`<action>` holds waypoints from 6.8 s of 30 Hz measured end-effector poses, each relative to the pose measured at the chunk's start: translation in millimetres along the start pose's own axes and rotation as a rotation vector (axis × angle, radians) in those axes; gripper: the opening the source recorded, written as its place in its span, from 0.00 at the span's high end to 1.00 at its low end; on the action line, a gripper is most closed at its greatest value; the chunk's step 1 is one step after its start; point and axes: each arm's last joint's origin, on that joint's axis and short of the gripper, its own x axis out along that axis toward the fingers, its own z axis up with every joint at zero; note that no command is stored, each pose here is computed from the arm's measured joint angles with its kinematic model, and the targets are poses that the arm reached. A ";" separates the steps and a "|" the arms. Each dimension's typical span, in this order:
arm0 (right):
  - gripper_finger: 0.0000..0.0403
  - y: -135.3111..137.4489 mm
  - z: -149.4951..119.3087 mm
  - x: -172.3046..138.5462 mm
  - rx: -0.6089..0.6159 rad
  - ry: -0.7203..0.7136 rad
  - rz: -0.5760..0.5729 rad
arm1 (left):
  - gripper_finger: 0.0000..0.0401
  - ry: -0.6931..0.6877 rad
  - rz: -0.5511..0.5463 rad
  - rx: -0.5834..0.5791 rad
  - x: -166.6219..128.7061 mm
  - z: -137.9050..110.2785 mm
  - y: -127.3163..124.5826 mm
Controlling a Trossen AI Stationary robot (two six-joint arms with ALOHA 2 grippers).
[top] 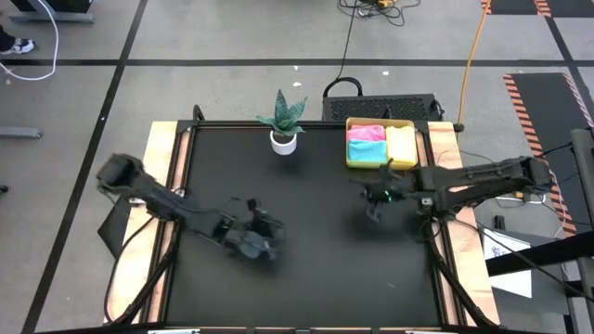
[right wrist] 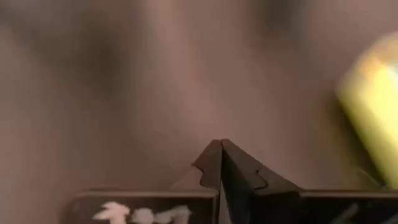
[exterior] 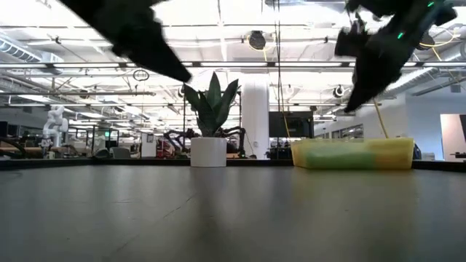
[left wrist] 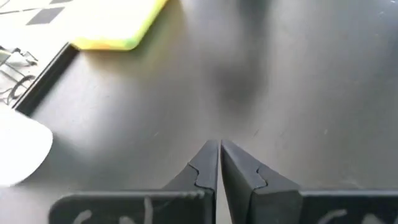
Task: Fold microfiber towels
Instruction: Return to Home Position
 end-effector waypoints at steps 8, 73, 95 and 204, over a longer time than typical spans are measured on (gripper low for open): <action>1.00 43.4 -27.0 -10.4 -0.287 -0.370 0.429 | 0.94 -0.159 -0.133 -0.111 -65.9 -36.4 57.4; 1.00 -4.7 -102.9 -11.4 -0.215 -0.856 0.556 | 0.97 -0.659 -0.308 -0.041 -95.6 -154.0 149.1; 1.00 -8.5 -102.1 -19.0 -0.288 -0.973 0.499 | 0.95 -0.653 -0.304 -0.066 -95.4 -154.1 149.4; 1.00 -29.6 -91.5 -15.7 -0.182 -1.012 0.359 | 0.95 -0.674 -0.302 -0.070 -96.4 -152.5 149.8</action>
